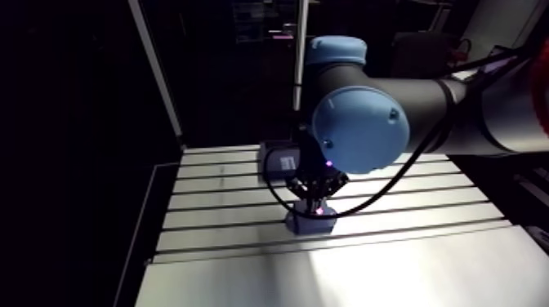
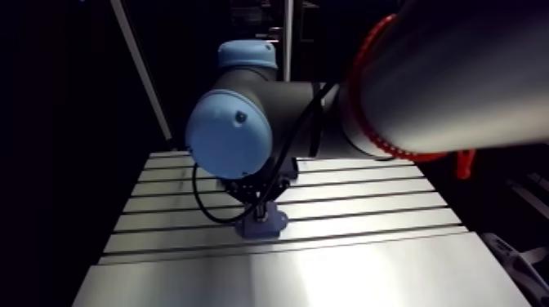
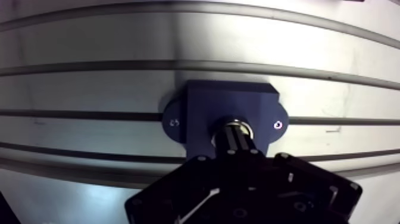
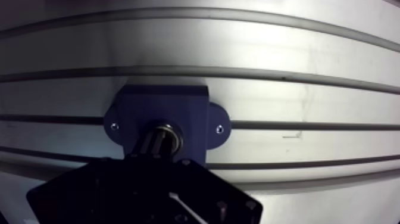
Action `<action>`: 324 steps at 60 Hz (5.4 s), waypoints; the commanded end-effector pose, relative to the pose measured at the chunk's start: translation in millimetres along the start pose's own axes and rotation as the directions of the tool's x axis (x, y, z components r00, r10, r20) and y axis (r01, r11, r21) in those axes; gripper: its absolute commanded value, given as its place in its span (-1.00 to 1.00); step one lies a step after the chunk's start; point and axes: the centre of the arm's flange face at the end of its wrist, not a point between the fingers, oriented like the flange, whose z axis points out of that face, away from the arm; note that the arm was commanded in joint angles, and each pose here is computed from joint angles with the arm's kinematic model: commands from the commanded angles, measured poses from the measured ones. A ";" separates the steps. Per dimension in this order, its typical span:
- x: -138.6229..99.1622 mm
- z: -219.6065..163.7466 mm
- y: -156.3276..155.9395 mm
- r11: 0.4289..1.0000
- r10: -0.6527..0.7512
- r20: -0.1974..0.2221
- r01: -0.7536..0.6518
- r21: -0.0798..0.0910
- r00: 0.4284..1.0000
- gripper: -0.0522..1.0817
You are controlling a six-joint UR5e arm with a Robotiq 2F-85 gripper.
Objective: Pick up the bearing and press it into the housing until flush.
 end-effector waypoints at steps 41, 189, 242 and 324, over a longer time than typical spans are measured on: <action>-0.8 2.0 0.0 1.000 -0.012 -0.004 0.012 -0.003 1.000 0.91; -2.5 8.3 -0.1 1.000 -0.014 0.003 0.014 -0.004 1.000 0.91; -2.6 10.8 -0.1 1.000 -0.014 0.007 0.014 -0.004 1.000 0.91; -0.9 -74.9 -0.3 1.000 -0.027 -0.002 0.027 0.000 1.000 -0.88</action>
